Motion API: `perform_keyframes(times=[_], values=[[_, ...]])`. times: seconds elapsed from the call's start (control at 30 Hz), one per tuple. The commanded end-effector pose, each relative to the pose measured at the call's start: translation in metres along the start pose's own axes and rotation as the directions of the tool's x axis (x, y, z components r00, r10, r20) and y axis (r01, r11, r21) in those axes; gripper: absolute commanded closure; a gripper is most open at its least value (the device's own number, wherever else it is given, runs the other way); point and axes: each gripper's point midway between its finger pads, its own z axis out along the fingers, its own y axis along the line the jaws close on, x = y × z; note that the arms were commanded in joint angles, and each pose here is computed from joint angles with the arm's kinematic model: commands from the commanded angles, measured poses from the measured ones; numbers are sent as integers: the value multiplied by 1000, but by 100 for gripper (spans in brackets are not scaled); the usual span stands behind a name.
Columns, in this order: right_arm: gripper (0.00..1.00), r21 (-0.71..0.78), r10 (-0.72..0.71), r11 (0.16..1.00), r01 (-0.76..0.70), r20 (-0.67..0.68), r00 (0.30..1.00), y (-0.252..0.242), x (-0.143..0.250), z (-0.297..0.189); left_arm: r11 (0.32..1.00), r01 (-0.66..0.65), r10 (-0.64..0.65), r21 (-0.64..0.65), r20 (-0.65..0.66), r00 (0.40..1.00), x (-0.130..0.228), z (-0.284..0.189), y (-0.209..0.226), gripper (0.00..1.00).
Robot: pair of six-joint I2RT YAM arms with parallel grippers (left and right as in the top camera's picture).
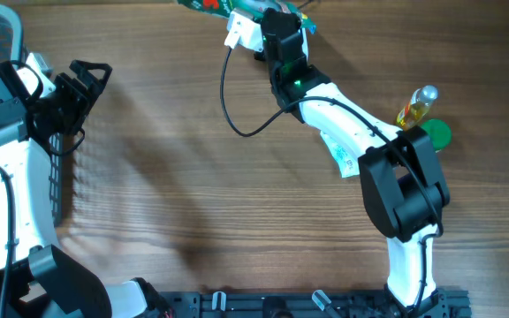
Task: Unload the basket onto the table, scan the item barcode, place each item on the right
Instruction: 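Hold the gloves pack up to the scanner with the right gripper, then lower the gloves pack onto the table center and open the right gripper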
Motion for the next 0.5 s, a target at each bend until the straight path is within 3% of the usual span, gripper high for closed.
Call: perform_keyframes(times=[0.0,0.3,0.47], values=[[96,-15,32,999,-33,-58,998,23,14,13,1000,-10,10,-4,21,1000,-5,-4,-1,0],[92,-165,76,982,-94,-113,991,80,12,5,1000,-10,10,-4,21,1000,-5,-4,-1,0],[96,-115,202,966,-230,-216,955,77,34,6,1000,-10,10,-4,21,1000,-5,-4,-1,0]])
